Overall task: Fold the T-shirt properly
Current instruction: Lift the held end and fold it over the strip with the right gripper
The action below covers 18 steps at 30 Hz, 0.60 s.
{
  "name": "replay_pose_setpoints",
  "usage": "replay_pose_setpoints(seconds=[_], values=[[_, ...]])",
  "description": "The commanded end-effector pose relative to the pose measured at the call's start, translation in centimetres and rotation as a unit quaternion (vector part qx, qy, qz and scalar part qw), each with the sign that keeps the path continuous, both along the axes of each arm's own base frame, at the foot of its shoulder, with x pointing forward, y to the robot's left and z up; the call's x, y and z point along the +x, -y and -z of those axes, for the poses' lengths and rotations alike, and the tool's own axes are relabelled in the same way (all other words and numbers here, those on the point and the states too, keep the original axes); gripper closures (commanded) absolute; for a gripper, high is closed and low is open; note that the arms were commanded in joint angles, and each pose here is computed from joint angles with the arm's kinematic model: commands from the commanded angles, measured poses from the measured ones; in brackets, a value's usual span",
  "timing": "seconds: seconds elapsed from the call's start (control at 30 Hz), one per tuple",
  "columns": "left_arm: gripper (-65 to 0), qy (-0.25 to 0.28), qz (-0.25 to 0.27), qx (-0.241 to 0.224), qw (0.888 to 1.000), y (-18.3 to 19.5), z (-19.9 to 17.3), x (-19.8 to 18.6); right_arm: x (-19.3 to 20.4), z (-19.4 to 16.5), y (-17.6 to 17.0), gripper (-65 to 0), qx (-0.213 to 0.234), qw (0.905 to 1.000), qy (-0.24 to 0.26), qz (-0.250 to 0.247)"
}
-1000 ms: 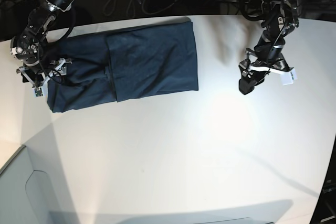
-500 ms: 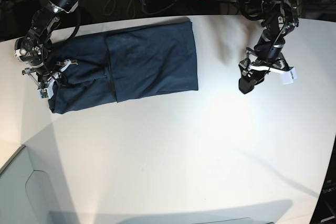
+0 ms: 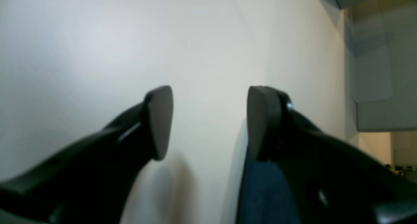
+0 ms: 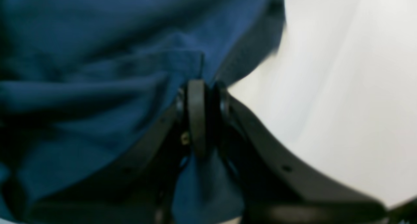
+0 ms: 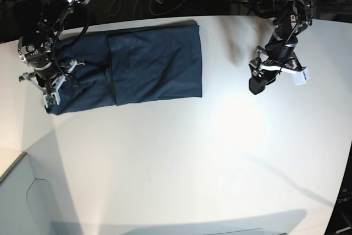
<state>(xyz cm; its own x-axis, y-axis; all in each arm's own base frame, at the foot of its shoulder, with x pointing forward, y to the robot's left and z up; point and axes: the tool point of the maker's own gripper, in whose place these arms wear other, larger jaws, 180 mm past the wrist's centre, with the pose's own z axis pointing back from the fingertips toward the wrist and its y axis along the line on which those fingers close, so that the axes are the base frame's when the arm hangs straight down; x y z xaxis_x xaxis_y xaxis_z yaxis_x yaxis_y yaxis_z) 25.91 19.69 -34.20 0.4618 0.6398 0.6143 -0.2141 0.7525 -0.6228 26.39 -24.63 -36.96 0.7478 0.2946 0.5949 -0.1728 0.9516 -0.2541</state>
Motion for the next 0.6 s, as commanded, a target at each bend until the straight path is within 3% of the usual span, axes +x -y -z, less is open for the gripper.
replay_pose_setpoints(seconds=[0.0, 0.27, 0.57], values=[[-34.9, 0.018, 0.003, 0.002, 1.000, -0.1, -1.0, 0.4, 0.7, -1.4, -0.5, 0.0, -0.011, 0.9995, 0.021, -0.019], [-34.9, 0.017, 0.003, 0.002, 1.000, -0.1, -0.9, 0.3, 1.1, -4.6, -7.5, 0.0, -0.026, 0.9898, 0.061, -0.126], [-34.9, 0.005, 0.004, -0.002, 1.000, 0.0, 0.0, 0.1, 1.4, -5.6, -17.7, 0.0, 0.009, 0.9597, 0.083, -0.269]])
